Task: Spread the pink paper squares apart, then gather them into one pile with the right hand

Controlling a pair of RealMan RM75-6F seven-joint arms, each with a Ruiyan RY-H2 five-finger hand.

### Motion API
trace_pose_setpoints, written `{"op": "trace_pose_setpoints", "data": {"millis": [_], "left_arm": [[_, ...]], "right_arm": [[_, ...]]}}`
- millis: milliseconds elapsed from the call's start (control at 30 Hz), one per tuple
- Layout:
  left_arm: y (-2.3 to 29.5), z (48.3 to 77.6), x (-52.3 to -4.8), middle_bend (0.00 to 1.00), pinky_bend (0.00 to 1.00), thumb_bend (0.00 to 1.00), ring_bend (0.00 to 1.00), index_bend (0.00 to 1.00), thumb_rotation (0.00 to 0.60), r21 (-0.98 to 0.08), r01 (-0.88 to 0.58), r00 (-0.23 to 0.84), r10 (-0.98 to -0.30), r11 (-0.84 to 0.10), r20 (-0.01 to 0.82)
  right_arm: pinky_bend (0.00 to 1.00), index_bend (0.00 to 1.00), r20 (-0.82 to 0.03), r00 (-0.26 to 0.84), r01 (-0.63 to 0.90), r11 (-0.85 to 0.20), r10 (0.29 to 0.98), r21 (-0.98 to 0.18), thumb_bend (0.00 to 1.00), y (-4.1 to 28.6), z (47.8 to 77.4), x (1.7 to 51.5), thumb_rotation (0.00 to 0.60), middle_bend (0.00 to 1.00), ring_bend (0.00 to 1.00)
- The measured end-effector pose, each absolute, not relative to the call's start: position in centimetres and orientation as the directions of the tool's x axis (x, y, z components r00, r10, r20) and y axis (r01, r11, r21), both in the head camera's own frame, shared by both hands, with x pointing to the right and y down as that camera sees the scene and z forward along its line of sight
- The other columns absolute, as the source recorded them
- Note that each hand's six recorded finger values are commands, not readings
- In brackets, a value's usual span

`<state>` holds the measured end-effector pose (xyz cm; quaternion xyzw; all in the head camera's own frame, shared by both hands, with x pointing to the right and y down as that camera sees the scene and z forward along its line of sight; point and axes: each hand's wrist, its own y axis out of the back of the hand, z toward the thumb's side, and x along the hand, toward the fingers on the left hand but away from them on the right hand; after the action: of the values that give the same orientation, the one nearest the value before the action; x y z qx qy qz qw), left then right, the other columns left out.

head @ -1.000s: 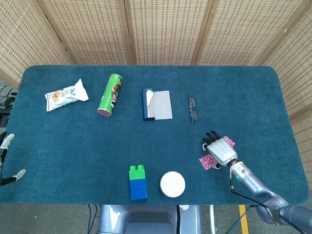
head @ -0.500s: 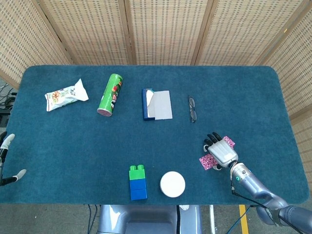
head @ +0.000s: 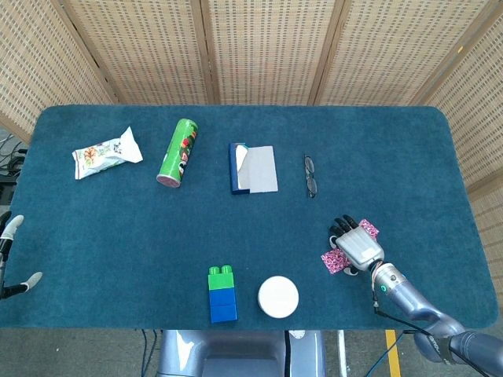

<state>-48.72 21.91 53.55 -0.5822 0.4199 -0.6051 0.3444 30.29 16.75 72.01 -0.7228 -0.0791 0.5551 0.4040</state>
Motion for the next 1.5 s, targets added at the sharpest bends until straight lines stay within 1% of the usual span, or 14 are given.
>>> {"op": "trace_pose_setpoints", "data": {"millis": [500, 800, 1067, 1500], "left_arm": [[22.0, 53.5, -48.9, 0.00, 0.00, 0.16, 0.00, 0.04, 0.600, -0.910, -0.072, -0.091, -0.905, -0.409, 0.415], [22.0, 53.7, -49.0, 0.00, 0.00, 0.16, 0.00, 0.04, 0.600, -0.909, -0.072, -0.093, -0.904, -0.411, 0.416], [22.1, 53.7, -49.1, 0.00, 0.00, 0.16, 0.00, 0.04, 0.600, -0.908, -0.072, -0.096, -0.903, -0.413, 0.418], [22.1, 53.7, -49.1, 0.00, 0.00, 0.16, 0.00, 0.04, 0.600, -0.908, -0.075, -0.094, -0.904, -0.412, 0.417]], "right_arm": [[0.00, 0.39, -0.746, 0.371, -0.339, -0.666, 0.554, -0.664, 0.00, 17.0, 72.3, 30.2, 0.600, 0.18, 0.00], [0.00, 0.43, -0.748, 0.367, -0.345, -0.666, 0.553, -0.662, 0.00, 16.9, 72.6, 30.2, 0.600, 0.20, 0.00], [0.00, 0.46, -0.743, 0.367, -0.342, -0.662, 0.559, -0.667, 0.09, 16.7, 72.5, 30.1, 0.600, 0.21, 0.00], [0.00, 0.46, -0.725, 0.372, -0.343, -0.640, 0.580, -0.688, 0.10, 15.7, 71.3, 30.2, 0.600, 0.21, 0.00]]}}
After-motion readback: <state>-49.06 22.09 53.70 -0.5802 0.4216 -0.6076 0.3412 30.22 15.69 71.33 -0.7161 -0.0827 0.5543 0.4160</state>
